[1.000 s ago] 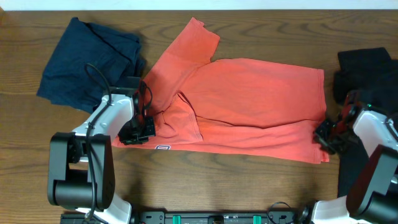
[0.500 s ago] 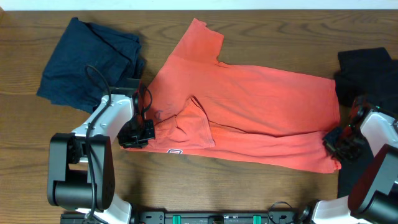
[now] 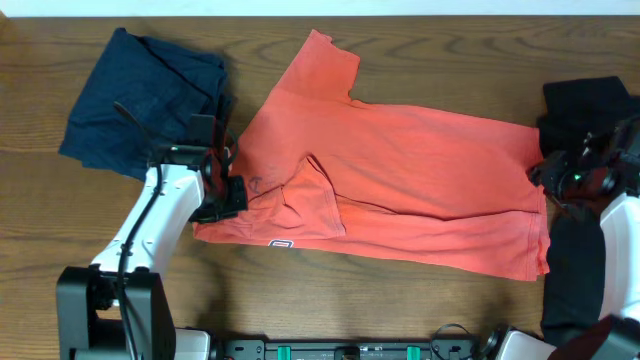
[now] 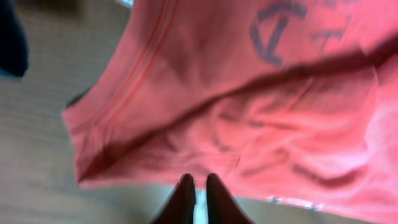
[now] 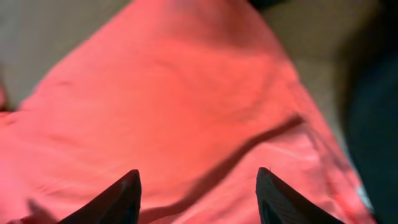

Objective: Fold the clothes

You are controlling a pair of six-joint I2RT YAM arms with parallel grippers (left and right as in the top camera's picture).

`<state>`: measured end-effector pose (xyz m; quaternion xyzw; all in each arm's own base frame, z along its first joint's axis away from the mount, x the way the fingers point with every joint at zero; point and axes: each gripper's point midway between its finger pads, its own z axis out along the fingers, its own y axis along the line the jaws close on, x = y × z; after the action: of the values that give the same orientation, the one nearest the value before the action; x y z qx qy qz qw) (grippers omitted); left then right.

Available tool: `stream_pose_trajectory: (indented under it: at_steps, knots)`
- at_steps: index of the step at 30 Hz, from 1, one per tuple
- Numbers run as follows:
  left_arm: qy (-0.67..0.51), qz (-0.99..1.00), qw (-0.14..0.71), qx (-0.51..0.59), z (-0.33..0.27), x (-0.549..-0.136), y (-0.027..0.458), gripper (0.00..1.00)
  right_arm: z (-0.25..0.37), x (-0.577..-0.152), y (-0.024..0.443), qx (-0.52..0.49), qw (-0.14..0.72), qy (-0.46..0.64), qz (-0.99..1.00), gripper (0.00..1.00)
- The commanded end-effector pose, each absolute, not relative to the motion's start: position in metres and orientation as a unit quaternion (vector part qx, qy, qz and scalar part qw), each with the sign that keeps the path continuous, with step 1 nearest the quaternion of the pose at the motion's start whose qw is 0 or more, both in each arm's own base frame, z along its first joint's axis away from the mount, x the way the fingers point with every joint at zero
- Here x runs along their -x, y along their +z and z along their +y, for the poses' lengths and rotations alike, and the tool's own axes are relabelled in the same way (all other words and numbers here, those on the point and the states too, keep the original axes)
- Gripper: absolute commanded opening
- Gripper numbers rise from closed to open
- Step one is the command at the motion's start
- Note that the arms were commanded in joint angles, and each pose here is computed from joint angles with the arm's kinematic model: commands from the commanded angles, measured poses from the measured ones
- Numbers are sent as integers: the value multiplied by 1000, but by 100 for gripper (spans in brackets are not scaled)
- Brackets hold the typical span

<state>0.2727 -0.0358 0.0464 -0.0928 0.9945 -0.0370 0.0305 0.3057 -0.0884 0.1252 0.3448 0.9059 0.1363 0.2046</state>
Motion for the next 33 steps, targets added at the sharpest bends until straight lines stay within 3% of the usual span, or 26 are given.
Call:
stream_pose_trajectory:
  at_steps: [1,8,15,19,24,27,30,33]
  knots:
    - [-21,994,-10,102,-29,-249,20,6,-79,-312,136,-317,219,166,907,60]
    - [20,994,-5,103,-13,-234,-8,6,-79,-312,136,-311,222,164,910,61]
    - [37,987,-81,137,-10,-191,-8,6,-81,-313,136,-311,224,161,910,62]
    - [39,984,-85,149,-10,-191,6,6,-82,-321,139,-299,241,158,910,69]
    - [25,988,-24,150,-12,-217,37,7,-96,-323,125,-300,235,115,917,73]
    - [10,988,21,151,-14,-235,57,32,-113,-318,108,-338,212,75,914,77]
    - [-18,989,66,134,-22,-253,74,53,-104,-328,97,-335,202,114,913,75]
    - [-18,988,79,132,-22,-257,77,61,-86,-314,81,-340,144,150,917,72]
